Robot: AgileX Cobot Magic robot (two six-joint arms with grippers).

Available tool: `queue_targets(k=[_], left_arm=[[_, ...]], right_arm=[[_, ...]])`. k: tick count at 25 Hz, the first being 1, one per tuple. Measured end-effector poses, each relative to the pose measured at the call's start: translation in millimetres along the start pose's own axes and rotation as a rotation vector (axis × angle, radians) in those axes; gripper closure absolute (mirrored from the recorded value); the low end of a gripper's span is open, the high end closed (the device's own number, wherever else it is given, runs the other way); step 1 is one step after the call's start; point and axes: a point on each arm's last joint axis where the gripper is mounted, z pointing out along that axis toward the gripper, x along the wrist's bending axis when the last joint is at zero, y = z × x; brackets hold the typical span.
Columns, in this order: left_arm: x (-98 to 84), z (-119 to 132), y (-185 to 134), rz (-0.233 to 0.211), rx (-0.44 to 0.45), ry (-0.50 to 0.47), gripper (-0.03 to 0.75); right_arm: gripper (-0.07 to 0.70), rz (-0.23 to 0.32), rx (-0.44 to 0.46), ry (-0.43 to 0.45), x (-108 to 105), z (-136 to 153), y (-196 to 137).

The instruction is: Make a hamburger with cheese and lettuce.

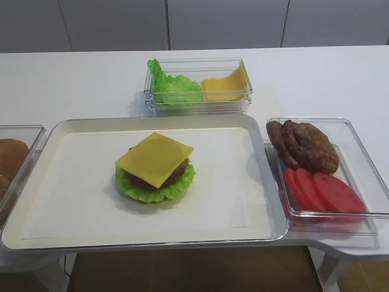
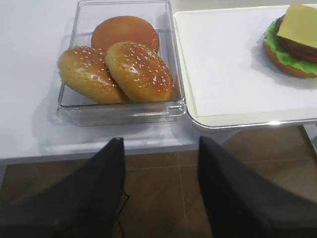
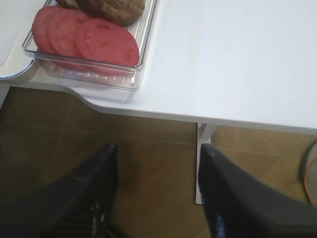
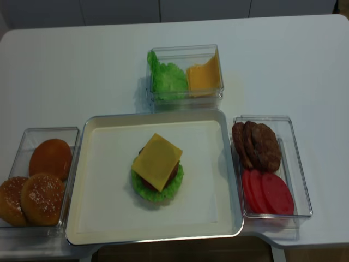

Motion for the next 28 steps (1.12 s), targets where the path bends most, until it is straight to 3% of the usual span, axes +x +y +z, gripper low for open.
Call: queue_targets(k=[8, 22, 28], left_arm=[[0.0, 0.0, 0.0, 0.0, 0.0, 0.0, 0.356], [0.0, 0.0, 0.0, 0.0, 0.0, 0.0, 0.356], [0.0, 0.0, 0.0, 0.0, 0.0, 0.0, 0.357]], right_arm=[[0.234, -0.02, -0.081, 0.0, -0.1, 9.6, 4.5], [0.234, -0.019, -0.086, 0.001, 0.0, 11.6, 3.7], [0.234, -0.02, -0.144, -0.001, 0.3, 5.5, -1.8]])
